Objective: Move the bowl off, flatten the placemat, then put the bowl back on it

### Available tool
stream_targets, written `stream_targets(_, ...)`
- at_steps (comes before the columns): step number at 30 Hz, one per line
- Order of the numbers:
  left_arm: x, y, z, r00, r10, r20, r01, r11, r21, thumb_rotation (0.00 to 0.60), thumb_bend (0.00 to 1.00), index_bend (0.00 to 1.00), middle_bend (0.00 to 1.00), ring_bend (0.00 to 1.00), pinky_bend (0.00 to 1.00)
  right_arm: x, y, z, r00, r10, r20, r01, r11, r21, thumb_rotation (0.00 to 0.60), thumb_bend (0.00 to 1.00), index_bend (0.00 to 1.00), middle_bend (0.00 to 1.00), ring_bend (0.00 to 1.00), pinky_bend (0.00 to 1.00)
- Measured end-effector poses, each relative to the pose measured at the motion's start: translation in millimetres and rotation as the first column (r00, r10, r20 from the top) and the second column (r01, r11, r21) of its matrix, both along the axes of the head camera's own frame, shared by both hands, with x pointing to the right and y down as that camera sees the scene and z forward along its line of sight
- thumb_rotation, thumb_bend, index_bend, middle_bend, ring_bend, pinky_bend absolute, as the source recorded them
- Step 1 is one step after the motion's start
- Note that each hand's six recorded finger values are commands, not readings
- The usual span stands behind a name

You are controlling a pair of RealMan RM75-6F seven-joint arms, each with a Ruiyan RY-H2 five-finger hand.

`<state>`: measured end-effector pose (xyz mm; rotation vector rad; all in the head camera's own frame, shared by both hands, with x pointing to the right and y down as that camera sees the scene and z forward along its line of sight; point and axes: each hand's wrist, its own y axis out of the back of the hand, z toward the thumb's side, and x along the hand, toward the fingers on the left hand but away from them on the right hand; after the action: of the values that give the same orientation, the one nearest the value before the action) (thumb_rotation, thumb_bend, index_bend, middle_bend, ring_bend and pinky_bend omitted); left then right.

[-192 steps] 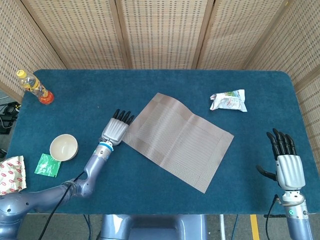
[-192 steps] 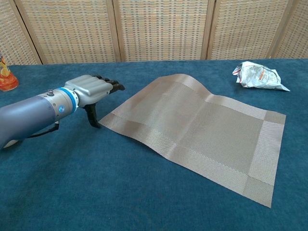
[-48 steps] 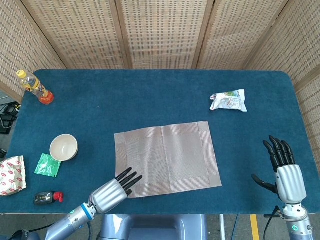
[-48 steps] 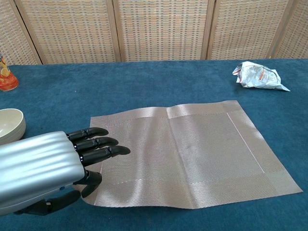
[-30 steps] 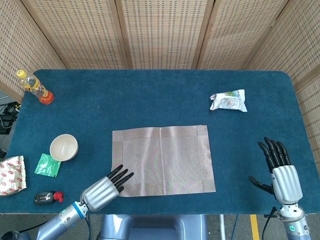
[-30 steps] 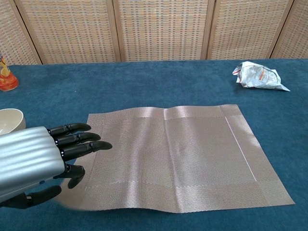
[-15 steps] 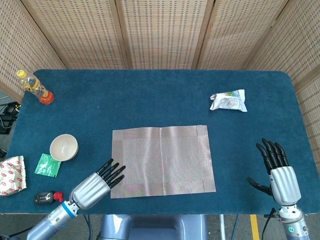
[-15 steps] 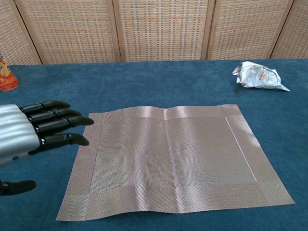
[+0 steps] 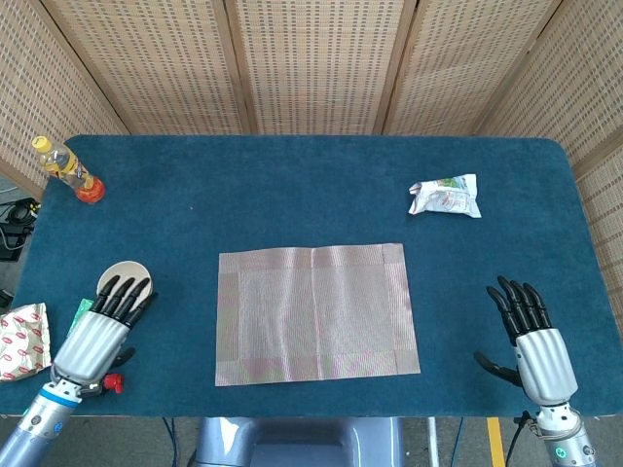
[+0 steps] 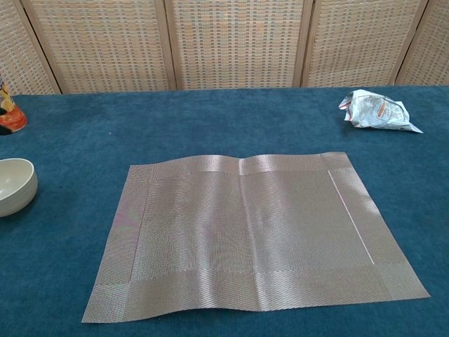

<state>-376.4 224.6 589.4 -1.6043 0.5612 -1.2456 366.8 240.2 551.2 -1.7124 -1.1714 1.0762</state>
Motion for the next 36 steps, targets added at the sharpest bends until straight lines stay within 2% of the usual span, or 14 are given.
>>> stream_targets(7,-50.6,-11.9,24.0,0.986,-0.135,0.097,0.137,0.991,-0.008,0.600,0.09,0.23,0.00,0.00,0.00,-4.1,2.3,-1.3,1.000,-0.015,0.010,0.015,1.000,-0.008,0.600,0.14,0.01,0.00,0.00,0.00)
stream_targets(15,-78.9,-13.1,54.5,0.966,-0.212,0.151,0.223,0.973,-0.062,0.600,0.10,0.34,0.00,0.00,0.00,-3.7,2.8,-4.1,1.000,-0.018,0.024,0.018,1.000,-0.005,0.600,0.14,0.01,0.00,0.00,0.00)
stream_targets(25,-79.7,-19.3,84.7,0.958,-0.241,0.158,0.259,0.961,-0.101,0.600,0.11,0.36,0.00,0.00,0.00,-3.4,3.0,-3.0,1.000,-0.016,0.026,0.016,1.000,-0.009,0.600,0.14,0.01,0.00,0.00,0.00)
stream_targets(36,-57.3,-28.9,103.7,0.965,-0.217,0.145,0.234,0.966,-0.112,0.600,0.19,0.45,0.00,0.00,0.00,-3.9,3.4,-1.6,1.000,-0.017,0.025,0.017,1.000,-0.014,0.600,0.14,0.01,0.00,0.00,0.00)
